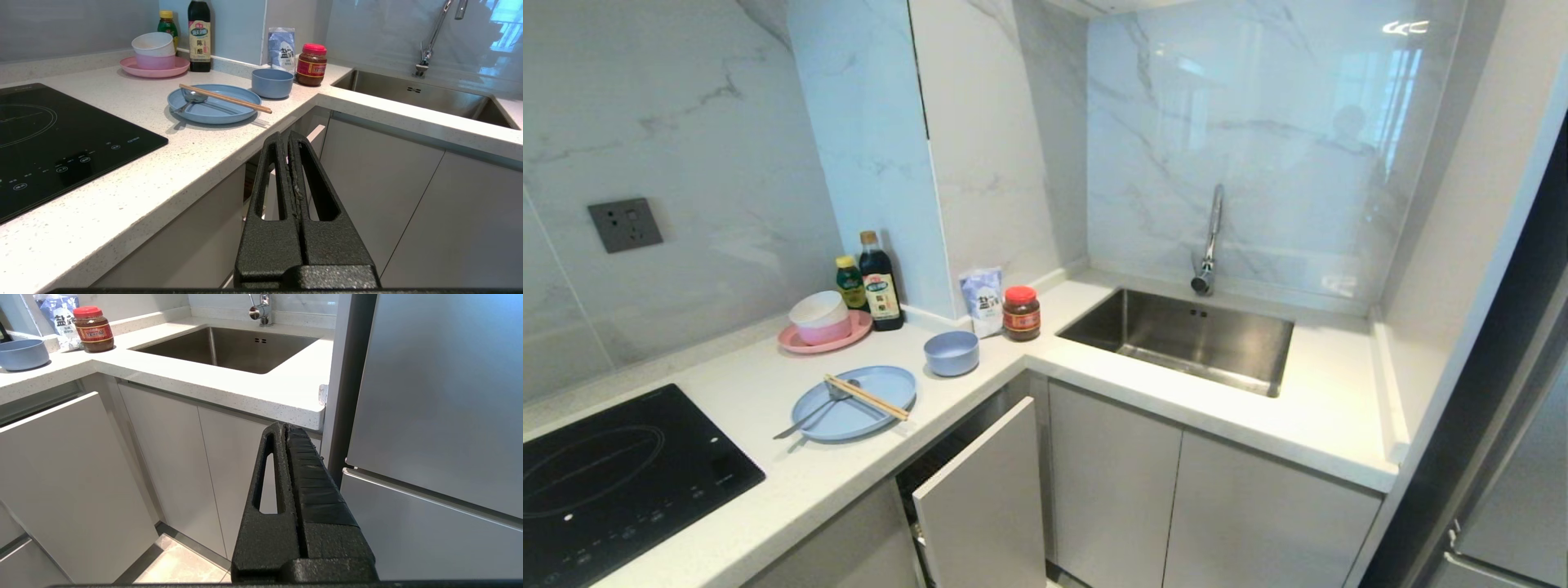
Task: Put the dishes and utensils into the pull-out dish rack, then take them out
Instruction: Open the cupboard
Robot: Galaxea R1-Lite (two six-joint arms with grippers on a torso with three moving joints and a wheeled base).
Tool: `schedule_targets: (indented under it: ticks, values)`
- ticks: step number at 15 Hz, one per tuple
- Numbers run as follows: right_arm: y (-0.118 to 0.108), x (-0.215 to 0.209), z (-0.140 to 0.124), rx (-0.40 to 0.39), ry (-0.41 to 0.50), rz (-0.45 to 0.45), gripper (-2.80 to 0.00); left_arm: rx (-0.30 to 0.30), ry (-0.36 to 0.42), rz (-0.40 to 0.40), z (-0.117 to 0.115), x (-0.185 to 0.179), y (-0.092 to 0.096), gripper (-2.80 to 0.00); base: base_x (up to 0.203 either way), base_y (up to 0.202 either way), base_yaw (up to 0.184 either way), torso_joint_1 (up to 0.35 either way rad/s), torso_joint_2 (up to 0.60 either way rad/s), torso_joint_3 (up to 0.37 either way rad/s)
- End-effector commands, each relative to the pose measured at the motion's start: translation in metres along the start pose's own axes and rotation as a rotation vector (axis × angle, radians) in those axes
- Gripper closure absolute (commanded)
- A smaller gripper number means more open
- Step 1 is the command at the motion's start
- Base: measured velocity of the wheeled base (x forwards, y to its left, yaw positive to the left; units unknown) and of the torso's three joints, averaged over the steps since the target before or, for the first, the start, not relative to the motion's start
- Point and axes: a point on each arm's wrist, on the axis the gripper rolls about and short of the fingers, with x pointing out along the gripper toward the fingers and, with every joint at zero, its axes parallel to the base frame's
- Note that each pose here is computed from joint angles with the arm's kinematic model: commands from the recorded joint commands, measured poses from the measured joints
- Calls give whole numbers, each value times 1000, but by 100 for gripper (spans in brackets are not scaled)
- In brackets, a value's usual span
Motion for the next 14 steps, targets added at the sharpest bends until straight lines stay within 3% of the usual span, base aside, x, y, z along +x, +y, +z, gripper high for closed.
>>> schedule_targets:
  ticks: [1, 14]
  values:
    - [0, 0, 0, -1, -2, 0, 0, -1, 25, 2, -7, 2, 0, 0, 0, 0, 0, 0, 0, 0]
    - [0, 0, -1, 1, -2, 0, 0, -1, 25, 2, -7, 2, 0, 0, 0, 0, 0, 0, 0, 0]
